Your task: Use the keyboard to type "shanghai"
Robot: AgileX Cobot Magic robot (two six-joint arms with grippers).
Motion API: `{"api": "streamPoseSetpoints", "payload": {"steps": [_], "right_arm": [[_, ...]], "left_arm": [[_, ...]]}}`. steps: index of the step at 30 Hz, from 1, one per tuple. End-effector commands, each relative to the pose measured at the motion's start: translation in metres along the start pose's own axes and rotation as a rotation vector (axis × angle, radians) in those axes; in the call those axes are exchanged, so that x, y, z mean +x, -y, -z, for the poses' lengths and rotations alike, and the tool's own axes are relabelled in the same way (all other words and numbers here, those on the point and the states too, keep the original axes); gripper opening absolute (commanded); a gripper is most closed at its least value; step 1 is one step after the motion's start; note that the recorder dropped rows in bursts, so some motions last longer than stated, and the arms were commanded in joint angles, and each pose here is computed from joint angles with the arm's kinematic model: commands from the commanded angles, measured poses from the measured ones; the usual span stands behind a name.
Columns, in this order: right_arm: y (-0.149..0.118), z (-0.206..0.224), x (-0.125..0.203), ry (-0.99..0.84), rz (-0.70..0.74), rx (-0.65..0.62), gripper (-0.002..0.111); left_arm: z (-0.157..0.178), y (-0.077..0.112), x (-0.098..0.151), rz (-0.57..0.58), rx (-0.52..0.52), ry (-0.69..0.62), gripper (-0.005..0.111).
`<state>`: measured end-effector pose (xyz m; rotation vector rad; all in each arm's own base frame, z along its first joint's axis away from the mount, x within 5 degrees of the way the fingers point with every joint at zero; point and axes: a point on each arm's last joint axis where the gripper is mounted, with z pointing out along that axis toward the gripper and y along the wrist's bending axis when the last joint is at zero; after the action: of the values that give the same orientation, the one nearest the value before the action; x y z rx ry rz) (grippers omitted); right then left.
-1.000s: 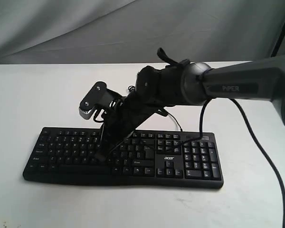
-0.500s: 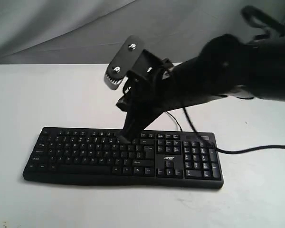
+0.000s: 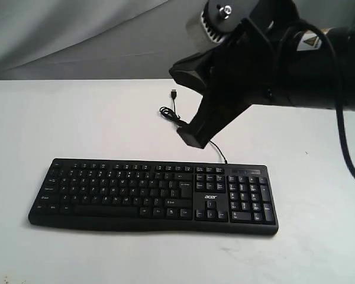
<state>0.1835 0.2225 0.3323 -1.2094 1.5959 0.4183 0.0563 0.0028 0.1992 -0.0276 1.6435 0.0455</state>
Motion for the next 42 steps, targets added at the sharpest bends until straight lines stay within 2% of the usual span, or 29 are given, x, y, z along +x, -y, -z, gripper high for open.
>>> {"api": "streamPoseSetpoints", "payload": {"steps": [1, 6, 13, 19, 20, 22, 24, 26, 31, 37, 42], "right_arm": [[0.015, 0.004, -0.01, 0.1, -0.165, 0.111, 0.0], [0.047, 0.025, 0.0, 0.119, -0.472, 0.214, 0.0], [0.068, 0.093, 0.053, 0.128, -0.639, 0.465, 0.0], [0.043, 0.154, 0.112, 0.081, -0.571, 0.727, 0.0], [0.031, 0.168, 0.13, 0.077, -0.577, 0.807, 0.0], [0.013, 0.183, 0.144, 0.118, -0.586, 0.895, 0.0], [-0.001, 0.197, 0.142, 0.252, -0.645, 0.957, 0.0], [-0.013, 0.209, 0.139, 0.325, -0.627, 1.0, 0.0], [-0.035, 0.214, 0.158, 0.259, -0.606, 1.062, 0.0], [-0.045, 0.202, 0.185, 0.173, -0.539, 1.061, 0.0], [-0.05, 0.191, 0.207, 0.123, -0.562, 1.047, 0.0]], "left_arm": [[0.0, 0.0, 0.0, 0.002, 0.007, 0.007, 0.0], [0.0, 0.0, 0.0, 0.002, 0.007, 0.007, 0.0], [0.0, 0.0, 0.0, 0.002, 0.007, 0.007, 0.0], [0.0, 0.0, 0.0, 0.002, 0.007, 0.007, 0.0], [0.0, 0.0, 0.0, 0.002, 0.007, 0.007, 0.0], [0.0, 0.0, 0.0, 0.002, 0.007, 0.007, 0.0], [0.0, 0.0, 0.0, 0.002, 0.007, 0.007, 0.0], [0.0, 0.0, 0.0, 0.002, 0.007, 0.007, 0.0], [0.0, 0.0, 0.0, 0.002, 0.007, 0.007, 0.0], [0.0, 0.0, 0.0, 0.002, 0.007, 0.007, 0.0], [0.0, 0.0, 0.0, 0.002, 0.007, 0.007, 0.0]]}}
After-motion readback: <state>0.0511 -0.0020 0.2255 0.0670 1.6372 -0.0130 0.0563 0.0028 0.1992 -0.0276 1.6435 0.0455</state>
